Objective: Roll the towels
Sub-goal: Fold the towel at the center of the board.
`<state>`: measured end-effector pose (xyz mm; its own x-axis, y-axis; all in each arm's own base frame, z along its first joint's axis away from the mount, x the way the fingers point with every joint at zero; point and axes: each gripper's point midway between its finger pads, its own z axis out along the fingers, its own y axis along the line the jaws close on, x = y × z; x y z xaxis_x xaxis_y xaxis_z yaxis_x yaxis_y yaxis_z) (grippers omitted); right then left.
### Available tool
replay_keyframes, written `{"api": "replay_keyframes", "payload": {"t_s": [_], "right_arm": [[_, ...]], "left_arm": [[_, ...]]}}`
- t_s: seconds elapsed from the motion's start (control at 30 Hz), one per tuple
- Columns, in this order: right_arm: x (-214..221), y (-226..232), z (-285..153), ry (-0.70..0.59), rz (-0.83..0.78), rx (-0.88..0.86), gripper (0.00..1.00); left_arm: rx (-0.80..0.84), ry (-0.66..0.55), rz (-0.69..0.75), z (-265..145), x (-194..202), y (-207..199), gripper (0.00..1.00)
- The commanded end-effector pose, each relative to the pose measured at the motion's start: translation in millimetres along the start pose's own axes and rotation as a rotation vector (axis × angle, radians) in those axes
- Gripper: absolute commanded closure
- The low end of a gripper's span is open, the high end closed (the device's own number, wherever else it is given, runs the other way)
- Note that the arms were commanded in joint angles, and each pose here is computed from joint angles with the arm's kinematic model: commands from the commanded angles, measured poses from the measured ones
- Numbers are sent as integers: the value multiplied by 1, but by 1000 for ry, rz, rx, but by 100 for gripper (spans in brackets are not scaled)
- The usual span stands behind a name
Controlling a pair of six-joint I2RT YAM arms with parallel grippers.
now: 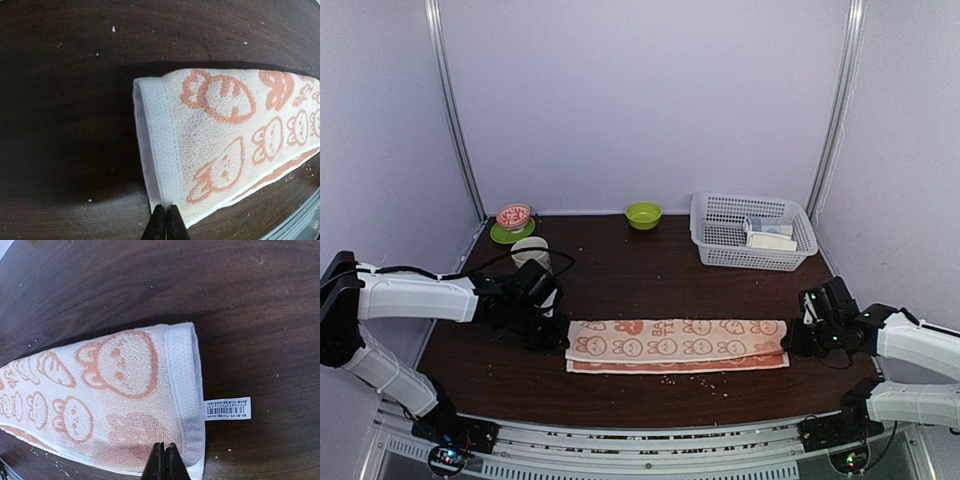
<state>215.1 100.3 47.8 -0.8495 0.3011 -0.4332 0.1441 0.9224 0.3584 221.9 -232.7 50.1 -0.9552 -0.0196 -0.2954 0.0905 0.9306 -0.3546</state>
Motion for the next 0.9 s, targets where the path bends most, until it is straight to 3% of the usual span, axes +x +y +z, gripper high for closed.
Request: {"api": "replay_keyframes", "payload": {"t_s": [0.0,0.13,0.27,0.43,0.67,0.87], "right_arm": [[13,-8,11,44,14,27,100],[18,-5,12,74,10,9,100],[12,2,-1,57,5,-17,80],[1,4,-18,15,-2,-7,85],[9,-10,-9,41,55,57,69],[13,-15,-1,47,82,69,71]], "left_arm": [[-6,-1,15,3,-5,-1,100],[-12,1,17,3,-2,2,100],[-3,-6,30,-2,-4,0,100],[6,-16,45,-7,-8,-4,100],[10,-14,63,-10,-8,-6,100],[18,-20,66,-13,-8,-7,76]]}}
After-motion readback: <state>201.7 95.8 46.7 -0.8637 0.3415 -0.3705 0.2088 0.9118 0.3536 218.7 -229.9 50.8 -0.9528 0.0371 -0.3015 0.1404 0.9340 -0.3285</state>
